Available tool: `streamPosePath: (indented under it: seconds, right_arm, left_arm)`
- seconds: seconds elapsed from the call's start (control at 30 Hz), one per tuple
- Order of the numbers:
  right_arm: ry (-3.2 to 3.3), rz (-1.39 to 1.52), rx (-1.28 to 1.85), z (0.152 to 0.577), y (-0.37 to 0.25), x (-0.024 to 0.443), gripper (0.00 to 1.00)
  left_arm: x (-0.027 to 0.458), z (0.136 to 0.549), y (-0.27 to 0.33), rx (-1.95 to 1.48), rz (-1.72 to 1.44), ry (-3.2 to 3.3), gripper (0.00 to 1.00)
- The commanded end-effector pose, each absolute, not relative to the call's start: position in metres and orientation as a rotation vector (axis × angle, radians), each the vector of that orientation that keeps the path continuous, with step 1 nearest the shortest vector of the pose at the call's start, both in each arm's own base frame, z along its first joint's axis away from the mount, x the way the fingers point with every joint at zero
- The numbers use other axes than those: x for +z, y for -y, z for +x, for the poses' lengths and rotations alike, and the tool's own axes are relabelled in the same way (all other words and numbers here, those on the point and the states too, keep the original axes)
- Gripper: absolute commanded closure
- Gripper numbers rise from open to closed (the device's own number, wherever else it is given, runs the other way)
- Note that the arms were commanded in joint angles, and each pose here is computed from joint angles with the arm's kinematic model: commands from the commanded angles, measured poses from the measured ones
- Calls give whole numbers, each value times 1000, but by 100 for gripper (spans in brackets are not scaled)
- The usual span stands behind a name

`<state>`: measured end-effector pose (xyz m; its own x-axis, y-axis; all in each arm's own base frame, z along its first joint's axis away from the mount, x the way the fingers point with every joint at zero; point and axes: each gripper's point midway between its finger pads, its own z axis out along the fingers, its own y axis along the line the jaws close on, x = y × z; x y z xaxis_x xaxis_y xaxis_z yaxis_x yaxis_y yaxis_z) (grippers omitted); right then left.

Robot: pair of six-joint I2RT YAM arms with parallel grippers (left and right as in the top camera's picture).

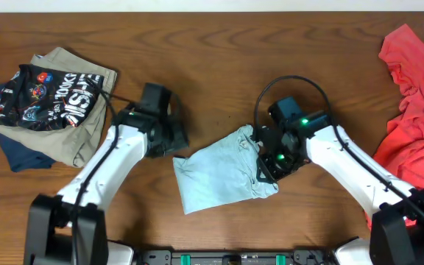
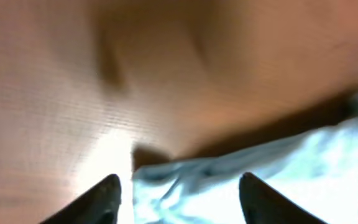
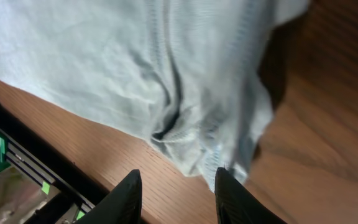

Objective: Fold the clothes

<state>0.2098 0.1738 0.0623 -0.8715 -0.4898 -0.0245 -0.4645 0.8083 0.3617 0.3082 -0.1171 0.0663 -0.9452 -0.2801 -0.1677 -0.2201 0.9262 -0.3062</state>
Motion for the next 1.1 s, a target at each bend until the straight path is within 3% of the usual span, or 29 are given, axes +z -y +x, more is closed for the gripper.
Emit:
streamPosePath:
  seconds: [0.0,0.2,0.5,0.67,0.77,0.87,1.07]
  right_arm:
    - [2889,796,-575,200,-186,58,64]
    - [2894,729,-569,191,-189,43,63]
    - [2931,648,-485,181,-174,11,64]
    - [3142,610,-76,221,-134,-3,51]
    - [3302,590,54,260,-125,0,57]
    - [3470,568,30,301,-129,12,61]
    - [3597,468,-15,338,-124,35,50]
  left_arm:
    - [72,323,117,-405,-343,-2823,36]
    - [55,324,125,-405,-228,-2859,36]
    - [12,292,132,-336,-195,-3059,36]
    - [1,245,120,-220,-218,-3268,36]
    - [1,223,112,-165,-239,-3356,36]
    - [5,204,106,-106,-336,-3431,35]
    - [17,194,116,-213,-382,-3464,36]
